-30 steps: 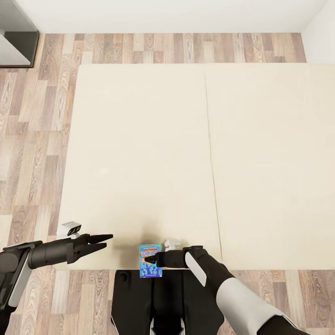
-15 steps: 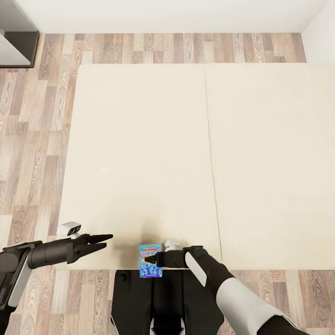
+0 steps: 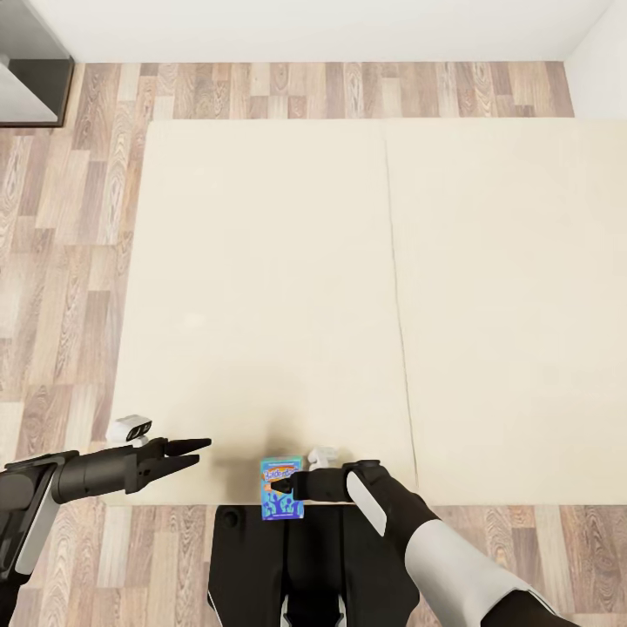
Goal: Put all the toys in the child's room - the three board games (two on the bed and one on the table), the two jigsaw puzzles on the table, and the tennis ball on the table - inside the toy box on the table in the child's room.
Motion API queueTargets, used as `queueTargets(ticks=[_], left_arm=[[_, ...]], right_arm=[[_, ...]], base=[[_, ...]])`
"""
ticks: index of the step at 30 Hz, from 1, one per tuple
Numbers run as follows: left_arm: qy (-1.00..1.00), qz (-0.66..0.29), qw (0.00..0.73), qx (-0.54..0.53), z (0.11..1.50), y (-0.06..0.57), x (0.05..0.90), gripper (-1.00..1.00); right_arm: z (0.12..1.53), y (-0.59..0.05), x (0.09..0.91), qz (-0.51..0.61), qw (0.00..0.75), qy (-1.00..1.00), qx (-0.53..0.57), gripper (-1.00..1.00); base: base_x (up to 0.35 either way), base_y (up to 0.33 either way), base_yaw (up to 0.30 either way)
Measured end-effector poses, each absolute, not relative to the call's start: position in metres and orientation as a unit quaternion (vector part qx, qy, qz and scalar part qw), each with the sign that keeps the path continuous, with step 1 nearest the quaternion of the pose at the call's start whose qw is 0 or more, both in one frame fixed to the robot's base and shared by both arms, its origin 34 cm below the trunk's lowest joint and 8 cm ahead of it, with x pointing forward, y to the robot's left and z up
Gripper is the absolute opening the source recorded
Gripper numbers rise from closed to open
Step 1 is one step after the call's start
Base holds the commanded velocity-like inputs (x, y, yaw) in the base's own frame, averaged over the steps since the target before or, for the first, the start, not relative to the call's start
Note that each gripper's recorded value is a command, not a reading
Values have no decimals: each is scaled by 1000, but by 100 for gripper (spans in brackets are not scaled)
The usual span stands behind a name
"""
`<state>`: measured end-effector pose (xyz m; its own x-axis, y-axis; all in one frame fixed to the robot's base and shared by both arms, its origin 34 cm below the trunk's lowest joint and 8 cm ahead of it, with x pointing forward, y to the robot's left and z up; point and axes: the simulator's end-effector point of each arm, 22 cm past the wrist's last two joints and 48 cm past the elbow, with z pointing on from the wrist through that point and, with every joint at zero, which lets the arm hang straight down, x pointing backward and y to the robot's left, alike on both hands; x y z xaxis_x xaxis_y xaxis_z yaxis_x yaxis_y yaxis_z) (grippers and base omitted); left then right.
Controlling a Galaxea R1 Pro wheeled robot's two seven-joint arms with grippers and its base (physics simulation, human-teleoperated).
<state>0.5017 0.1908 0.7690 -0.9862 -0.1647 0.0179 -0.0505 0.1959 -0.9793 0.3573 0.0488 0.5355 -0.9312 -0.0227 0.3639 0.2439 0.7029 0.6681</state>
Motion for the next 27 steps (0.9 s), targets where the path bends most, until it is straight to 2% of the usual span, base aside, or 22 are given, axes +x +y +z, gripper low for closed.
queueTargets(ticks=[18, 27], left_arm=[[772, -630, 45, -70, 769, 191, 502, 100], [772, -630, 45, -70, 769, 191, 502, 100]], right_arm=[[536, 49, 358, -381, 175, -906, -63, 100], [536, 49, 357, -381, 175, -906, -62, 100]], base=[[0, 35, 0], [0, 110, 0]])
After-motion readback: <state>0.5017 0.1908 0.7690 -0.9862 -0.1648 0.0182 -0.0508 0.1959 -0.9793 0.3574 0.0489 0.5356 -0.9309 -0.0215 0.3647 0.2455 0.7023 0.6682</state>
